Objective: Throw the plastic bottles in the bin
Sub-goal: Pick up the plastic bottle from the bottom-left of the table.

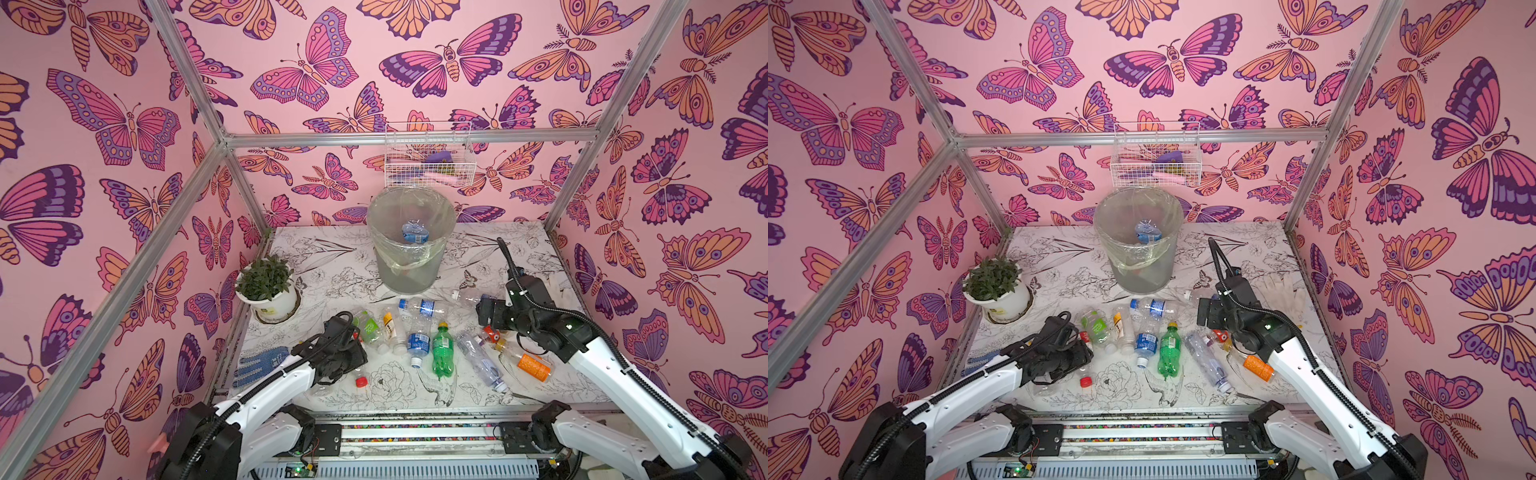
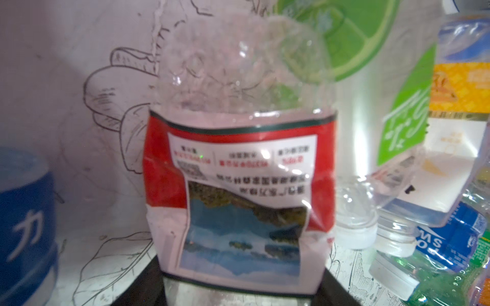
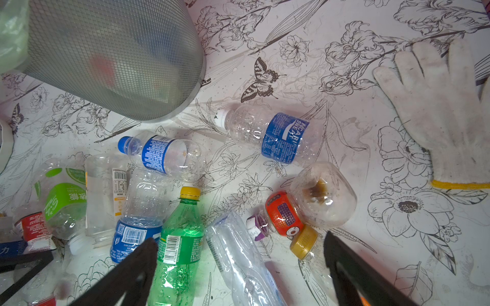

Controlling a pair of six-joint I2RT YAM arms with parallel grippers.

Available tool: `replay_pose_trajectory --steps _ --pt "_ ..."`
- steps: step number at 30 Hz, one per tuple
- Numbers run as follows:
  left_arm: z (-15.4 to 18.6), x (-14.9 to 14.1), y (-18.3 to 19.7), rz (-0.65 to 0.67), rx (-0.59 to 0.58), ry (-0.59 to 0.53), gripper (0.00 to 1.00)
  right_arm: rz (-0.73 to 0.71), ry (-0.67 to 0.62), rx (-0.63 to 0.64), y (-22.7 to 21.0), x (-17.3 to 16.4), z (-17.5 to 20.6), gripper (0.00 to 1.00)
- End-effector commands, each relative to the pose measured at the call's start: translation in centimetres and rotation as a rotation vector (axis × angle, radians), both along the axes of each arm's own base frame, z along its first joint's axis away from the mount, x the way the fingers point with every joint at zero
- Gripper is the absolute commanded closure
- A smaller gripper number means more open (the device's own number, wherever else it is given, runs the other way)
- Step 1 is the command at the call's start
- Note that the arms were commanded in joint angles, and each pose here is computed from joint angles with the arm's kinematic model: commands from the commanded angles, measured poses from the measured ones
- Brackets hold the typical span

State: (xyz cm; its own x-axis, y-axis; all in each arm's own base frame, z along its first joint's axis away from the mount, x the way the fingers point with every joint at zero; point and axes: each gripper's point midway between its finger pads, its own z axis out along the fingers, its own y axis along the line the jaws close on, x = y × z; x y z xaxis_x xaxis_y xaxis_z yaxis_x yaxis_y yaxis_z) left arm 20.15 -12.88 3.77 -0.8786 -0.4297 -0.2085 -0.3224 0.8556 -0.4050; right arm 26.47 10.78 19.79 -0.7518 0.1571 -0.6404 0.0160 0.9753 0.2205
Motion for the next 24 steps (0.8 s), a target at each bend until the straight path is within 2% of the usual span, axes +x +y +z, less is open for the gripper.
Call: replay_pose_trajectory --steps 1,8,24 --pt "0.5 -0.3 0.1 -0.016 0.011 -0.002 0.47 -0.021 -0.030 0.010 -0.4 0.2 0.9 0.01" --pt "2.6 0.1 0.4 -0.019 0.020 -0.046 0.57 -0.022 -0.030 0.008 -0.4 0.1 0.8 0.01" --pt "9.6 1.3 0.7 -0.043 0.035 -0.205 0.78 -0.034 -0.037 0.021 -0.7 -0.3 0.5 0.01"
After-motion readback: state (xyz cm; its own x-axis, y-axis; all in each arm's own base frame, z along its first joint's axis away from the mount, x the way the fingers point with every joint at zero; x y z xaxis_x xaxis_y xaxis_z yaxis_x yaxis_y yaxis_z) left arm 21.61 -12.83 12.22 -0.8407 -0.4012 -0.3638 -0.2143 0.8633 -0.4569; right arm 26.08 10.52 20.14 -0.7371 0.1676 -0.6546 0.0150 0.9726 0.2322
